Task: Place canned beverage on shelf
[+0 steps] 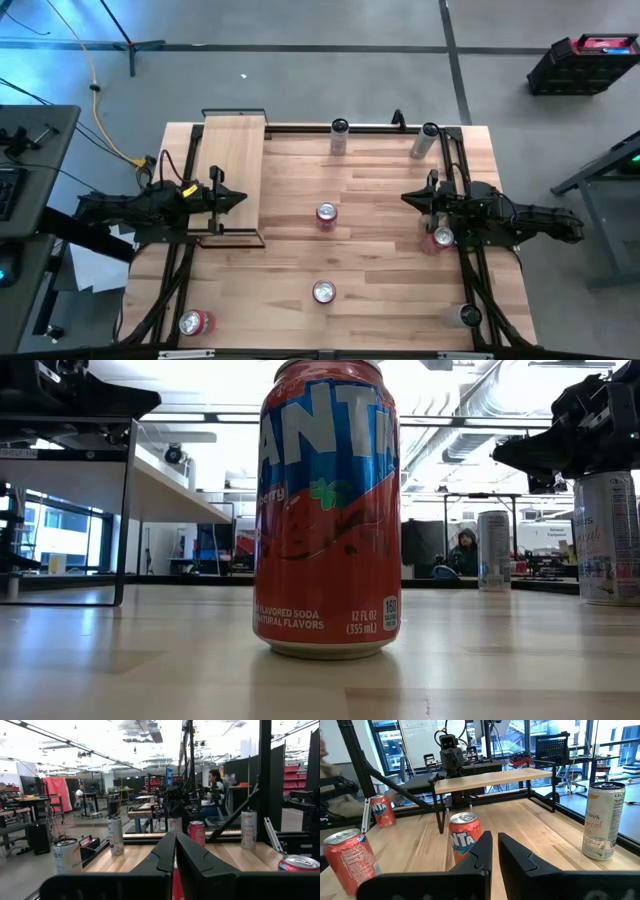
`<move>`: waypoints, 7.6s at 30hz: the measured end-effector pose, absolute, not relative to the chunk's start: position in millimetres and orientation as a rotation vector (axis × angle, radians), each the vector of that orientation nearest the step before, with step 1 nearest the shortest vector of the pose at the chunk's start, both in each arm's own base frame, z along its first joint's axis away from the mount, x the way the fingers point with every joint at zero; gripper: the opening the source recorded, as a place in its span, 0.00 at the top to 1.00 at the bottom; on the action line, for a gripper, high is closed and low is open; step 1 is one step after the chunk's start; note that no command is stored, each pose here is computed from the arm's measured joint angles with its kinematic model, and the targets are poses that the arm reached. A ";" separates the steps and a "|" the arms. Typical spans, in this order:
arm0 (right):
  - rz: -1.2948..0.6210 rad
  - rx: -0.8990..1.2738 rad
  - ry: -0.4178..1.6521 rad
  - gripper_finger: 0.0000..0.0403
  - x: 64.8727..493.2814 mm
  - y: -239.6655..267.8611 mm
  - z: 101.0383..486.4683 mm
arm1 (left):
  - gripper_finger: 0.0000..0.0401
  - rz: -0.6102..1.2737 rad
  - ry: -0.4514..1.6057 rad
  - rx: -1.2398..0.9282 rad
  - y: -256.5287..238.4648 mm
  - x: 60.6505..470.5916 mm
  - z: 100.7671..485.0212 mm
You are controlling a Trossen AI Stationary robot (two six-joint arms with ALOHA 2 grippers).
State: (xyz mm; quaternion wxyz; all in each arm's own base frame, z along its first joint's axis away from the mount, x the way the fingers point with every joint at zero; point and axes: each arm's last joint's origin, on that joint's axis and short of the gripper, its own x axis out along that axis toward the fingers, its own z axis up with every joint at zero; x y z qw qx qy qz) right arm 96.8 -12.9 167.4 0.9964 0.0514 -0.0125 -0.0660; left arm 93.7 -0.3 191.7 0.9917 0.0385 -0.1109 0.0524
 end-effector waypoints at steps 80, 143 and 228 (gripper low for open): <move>-0.073 0.236 -0.289 0.97 98.6 -10.3 194.6 | 0.98 0.105 -0.222 0.078 -0.3 93.7 191.6; -0.129 -0.141 0.186 0.19 250.4 16.6 208.8 | 0.98 0.066 -0.369 -0.129 -0.4 89.8 204.4; 0.006 -0.032 0.350 0.30 346.1 8.7 106.0 | 0.54 -0.076 0.100 0.030 -33.1 247.8 231.7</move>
